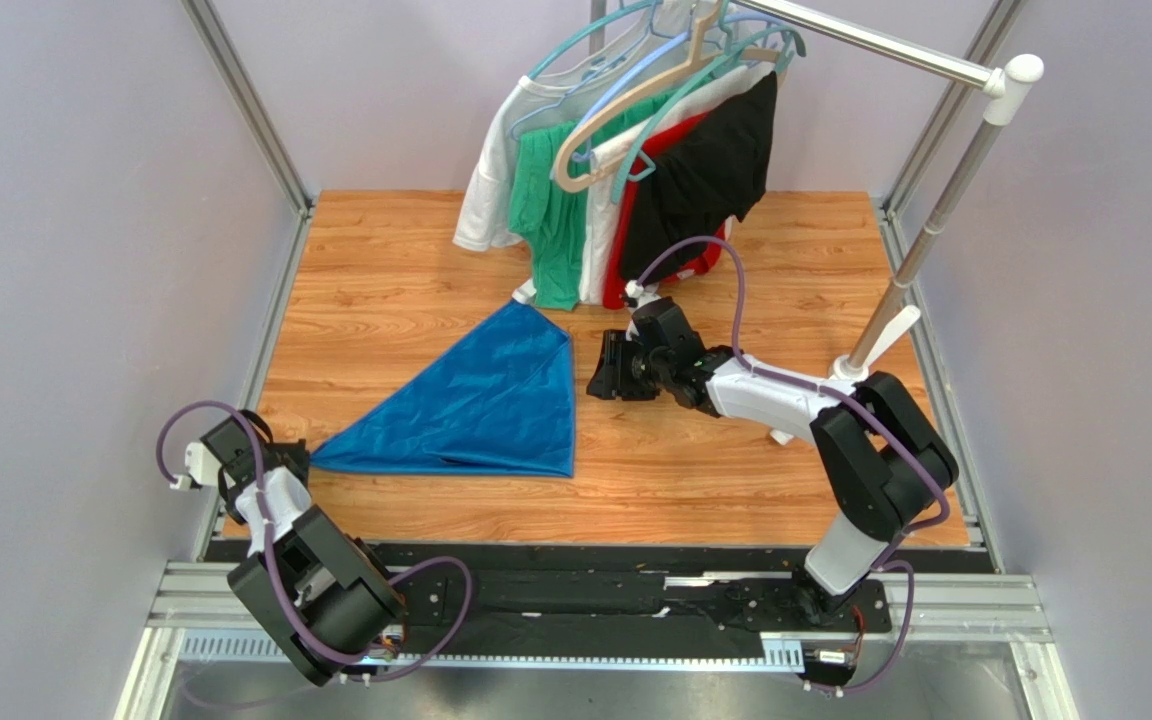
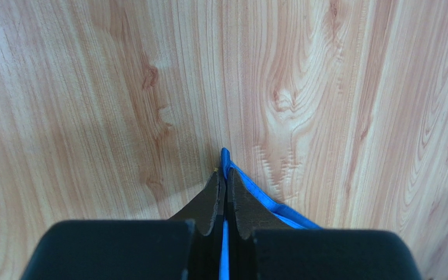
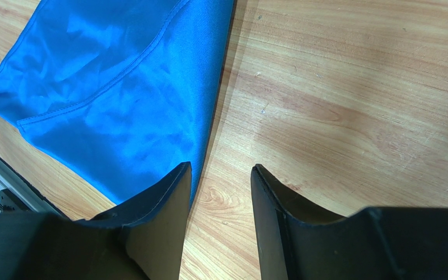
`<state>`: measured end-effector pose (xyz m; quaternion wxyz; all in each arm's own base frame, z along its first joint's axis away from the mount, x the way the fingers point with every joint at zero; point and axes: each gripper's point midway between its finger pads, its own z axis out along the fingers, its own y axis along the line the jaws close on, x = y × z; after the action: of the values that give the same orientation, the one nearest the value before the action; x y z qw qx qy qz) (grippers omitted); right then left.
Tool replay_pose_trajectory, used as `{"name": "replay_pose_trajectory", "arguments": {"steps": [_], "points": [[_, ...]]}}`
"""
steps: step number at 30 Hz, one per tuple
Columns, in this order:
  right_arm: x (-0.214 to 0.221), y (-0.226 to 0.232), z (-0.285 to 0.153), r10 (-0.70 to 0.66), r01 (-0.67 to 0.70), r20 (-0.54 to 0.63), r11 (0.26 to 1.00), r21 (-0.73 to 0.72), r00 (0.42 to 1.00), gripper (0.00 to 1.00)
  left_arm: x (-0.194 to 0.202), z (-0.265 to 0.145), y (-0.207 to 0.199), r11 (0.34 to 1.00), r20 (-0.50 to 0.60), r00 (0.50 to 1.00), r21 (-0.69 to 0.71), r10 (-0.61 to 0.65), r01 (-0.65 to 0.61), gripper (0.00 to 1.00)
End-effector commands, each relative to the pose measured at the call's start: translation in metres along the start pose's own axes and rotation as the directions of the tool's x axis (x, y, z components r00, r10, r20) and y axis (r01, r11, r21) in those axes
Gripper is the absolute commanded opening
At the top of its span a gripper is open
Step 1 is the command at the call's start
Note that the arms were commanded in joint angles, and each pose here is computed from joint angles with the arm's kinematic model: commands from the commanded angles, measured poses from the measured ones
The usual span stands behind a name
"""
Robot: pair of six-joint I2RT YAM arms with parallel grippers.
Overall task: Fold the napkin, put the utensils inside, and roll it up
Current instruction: Fold the napkin
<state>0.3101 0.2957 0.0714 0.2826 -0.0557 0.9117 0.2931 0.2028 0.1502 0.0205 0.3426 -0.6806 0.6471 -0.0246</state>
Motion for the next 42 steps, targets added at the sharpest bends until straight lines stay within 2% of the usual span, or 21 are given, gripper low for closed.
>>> {"name": "replay_pose_trajectory", "arguments": {"steps": [1, 12, 17, 21, 26, 31, 42], "points": [[-0.017, 0.01, -0.001, -0.007, 0.009, 0.039, 1.0, -0.026, 0.999, 0.46, -0.004, -0.002, -0.004, 0.999, 0.017, 1.0, 0.035, 0.024, -0.024, 0.0], [-0.021, 0.013, 0.002, 0.002, 0.001, 0.055, 0.999, -0.041, 0.998, 0.45, -0.006, -0.019, -0.037, 0.964, 0.075, 0.994, 0.246, 0.085, -0.101, 0.0], [-0.022, 0.017, 0.006, 0.002, 0.001, 0.057, 0.998, -0.062, 0.998, 0.45, -0.005, -0.031, -0.055, 0.928, 0.091, 0.989, 0.346, 0.117, -0.142, 0.0], [-0.025, 0.028, 0.006, -0.004, 0.012, 0.071, 0.993, -0.115, 0.997, 0.45, -0.002, -0.045, -0.081, 0.874, 0.122, 0.978, 0.439, 0.171, -0.208, 0.0], [-0.017, 0.048, -0.001, -0.078, 0.089, 0.082, 0.986, -0.142, 0.994, 0.45, 0.006, -0.057, -0.097, 0.83, 0.138, 0.966, 0.495, 0.218, -0.258, 0.0], [0.007, 0.08, 0.003, -0.174, 0.185, 0.07, 0.961, -0.205, 0.982, 0.45, 0.032, -0.069, -0.121, 0.752, 0.126, 0.94, 0.571, 0.317, -0.33, 0.0], [0.026, 0.079, 0.013, -0.138, 0.145, 0.05, 0.969, -0.199, 0.989, 0.44, 0.1, -0.105, -0.166, 0.513, 0.119, 0.845, 0.747, 0.522, -0.422, 0.0]]}}
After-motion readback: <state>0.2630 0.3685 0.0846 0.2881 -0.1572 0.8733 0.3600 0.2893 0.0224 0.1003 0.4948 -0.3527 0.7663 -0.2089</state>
